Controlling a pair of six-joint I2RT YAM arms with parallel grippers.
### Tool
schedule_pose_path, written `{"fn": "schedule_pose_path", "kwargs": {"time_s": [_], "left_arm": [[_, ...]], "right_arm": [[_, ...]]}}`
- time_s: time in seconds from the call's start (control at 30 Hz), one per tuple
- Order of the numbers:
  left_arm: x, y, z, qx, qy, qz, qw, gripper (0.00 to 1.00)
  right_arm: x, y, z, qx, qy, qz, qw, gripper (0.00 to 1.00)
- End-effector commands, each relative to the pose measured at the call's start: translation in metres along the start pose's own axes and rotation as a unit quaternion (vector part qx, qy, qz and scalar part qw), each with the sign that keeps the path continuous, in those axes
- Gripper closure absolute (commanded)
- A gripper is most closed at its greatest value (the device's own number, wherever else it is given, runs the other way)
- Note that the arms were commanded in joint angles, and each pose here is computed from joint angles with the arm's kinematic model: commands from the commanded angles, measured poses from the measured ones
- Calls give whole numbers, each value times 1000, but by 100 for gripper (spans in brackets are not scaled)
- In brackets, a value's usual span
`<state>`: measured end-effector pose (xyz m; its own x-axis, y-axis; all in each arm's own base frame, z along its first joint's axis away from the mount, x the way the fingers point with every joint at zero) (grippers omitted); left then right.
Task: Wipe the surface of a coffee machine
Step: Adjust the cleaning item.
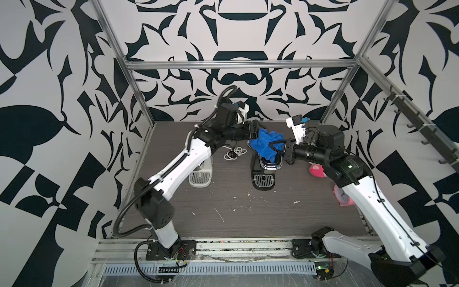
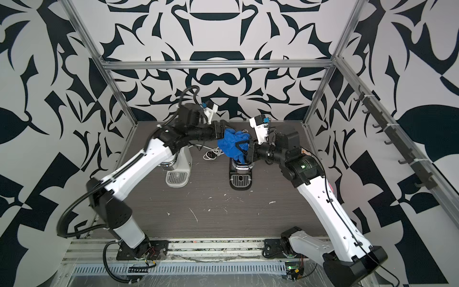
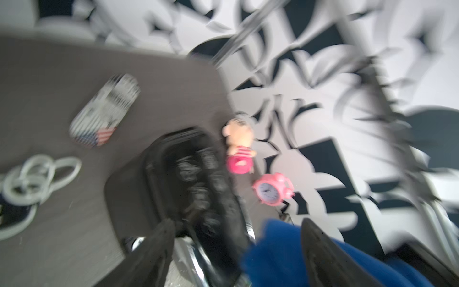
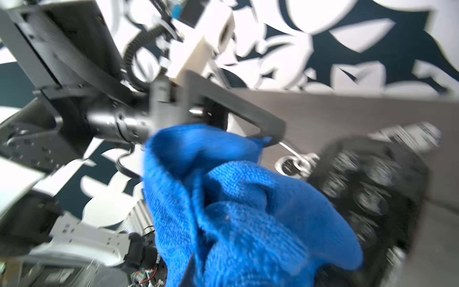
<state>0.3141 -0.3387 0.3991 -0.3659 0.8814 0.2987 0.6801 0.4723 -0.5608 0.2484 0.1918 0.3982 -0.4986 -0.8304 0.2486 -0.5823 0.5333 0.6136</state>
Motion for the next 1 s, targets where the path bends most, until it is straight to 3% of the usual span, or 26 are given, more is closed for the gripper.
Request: {"fn": "schedule_pose_path", "kwargs": {"time_s": [0.0, 0.03, 0.17, 0.33, 0.47, 0.6, 0.63, 0.67, 0.73, 0.77, 0.97], "left_arm": [[36, -55, 10, -109, 9, 142, 984, 16], [44, -62, 15, -116, 13, 165, 979, 11], [59, -84, 33, -118, 28, 239, 963, 10], [47, -84, 56, -107, 62, 252, 960, 11], [41, -84, 63, -103, 87, 276, 952, 31], [43, -87, 61, -121, 71, 291, 947, 59], [44, -87, 60, -123, 64, 292, 946, 61], [44, -88, 59, -126, 58, 292, 946, 60], [45, -84, 54, -129, 42, 274, 952, 39], [46, -81, 51, -127, 35, 264, 955, 33], [63, -72, 36, -113, -29, 261, 958, 33]], "right_arm": [[12, 50, -11, 123, -30, -137, 982, 100], [13, 55, -11, 130, -34, -156, 979, 100], [17, 72, -14, 138, -48, -222, 964, 100], [19, 81, -14, 128, -52, -271, 953, 100], [19, 85, -15, 126, -40, -292, 947, 100], [20, 90, -17, 120, -34, -314, 941, 100], [19, 88, -16, 117, -32, -310, 943, 100], [18, 86, -15, 114, -32, -303, 946, 100], [14, 79, -14, 107, -35, -281, 953, 100], [14, 77, -14, 105, -37, -274, 955, 100], [9, 76, -17, 89, -22, -280, 956, 100]]}}
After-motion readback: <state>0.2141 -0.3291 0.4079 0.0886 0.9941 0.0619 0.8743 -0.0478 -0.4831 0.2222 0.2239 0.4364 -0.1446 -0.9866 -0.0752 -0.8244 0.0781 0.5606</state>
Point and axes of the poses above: each gripper's point midway between its finger pads, its own x axis back along the fingers, its own y axis along the line the jaws close on, z = x × y, the point moved 3 cm from there along x, back along the fingers, and after that the axes turned 9 degrees about -x, right-handed, at the moved point
